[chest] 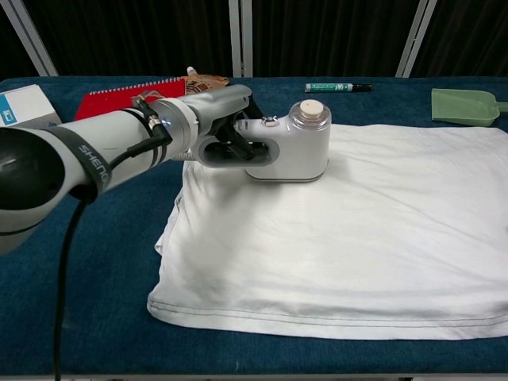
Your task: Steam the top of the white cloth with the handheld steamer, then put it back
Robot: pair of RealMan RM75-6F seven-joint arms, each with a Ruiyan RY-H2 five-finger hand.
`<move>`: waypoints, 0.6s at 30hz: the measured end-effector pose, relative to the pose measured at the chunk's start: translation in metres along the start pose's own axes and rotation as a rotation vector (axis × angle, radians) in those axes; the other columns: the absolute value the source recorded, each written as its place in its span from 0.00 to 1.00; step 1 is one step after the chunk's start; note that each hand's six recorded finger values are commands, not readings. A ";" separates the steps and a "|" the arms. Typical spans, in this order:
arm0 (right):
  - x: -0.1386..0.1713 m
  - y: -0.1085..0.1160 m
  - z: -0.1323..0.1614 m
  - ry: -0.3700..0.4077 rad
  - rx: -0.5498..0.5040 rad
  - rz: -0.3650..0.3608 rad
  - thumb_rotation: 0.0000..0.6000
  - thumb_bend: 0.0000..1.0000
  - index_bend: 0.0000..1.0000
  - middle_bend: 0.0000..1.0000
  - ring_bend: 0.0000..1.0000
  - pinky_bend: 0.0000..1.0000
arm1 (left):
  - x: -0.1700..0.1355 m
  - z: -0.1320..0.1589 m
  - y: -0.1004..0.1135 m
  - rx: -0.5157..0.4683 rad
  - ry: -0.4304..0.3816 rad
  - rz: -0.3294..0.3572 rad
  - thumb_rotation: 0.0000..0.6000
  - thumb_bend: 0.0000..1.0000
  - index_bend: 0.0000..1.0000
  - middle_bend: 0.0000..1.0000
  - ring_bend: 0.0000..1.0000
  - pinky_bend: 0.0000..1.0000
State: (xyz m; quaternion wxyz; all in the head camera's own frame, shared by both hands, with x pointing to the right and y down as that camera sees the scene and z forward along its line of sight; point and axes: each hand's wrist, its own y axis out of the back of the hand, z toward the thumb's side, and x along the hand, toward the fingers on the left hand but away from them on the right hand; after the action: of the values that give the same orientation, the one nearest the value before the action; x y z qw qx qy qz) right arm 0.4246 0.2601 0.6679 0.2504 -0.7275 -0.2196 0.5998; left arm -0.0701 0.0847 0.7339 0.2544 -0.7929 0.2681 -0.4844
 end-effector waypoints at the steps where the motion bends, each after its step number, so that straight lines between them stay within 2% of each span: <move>1: 0.000 0.000 0.000 0.000 0.000 0.000 1.00 0.06 0.02 0.04 0.00 0.06 | 0.001 0.000 -0.002 0.000 0.006 -0.007 0.85 0.72 0.79 1.00 0.82 0.69; 8: -0.002 -0.001 0.000 0.004 0.000 0.004 1.00 0.06 0.02 0.04 0.00 0.06 | -0.008 -0.009 -0.004 0.042 -0.001 -0.055 0.84 0.72 0.79 1.00 0.82 0.69; 14: -0.005 -0.001 0.002 0.010 -0.002 0.005 1.00 0.06 0.02 0.04 0.00 0.06 | -0.033 -0.025 0.002 0.078 -0.018 -0.100 0.78 0.72 0.79 1.00 0.82 0.69; 18: -0.005 0.001 0.003 0.014 0.000 -0.002 1.00 0.06 0.02 0.04 0.00 0.06 | -0.052 -0.045 0.007 0.120 -0.006 -0.129 0.74 0.72 0.79 1.00 0.82 0.69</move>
State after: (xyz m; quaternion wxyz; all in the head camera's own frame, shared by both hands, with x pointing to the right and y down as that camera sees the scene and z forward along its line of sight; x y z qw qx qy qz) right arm 0.4205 0.2562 0.6705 0.2526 -0.7313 -0.2186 0.5946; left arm -0.1327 0.1081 0.7142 0.2708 -0.7932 0.1863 -0.5127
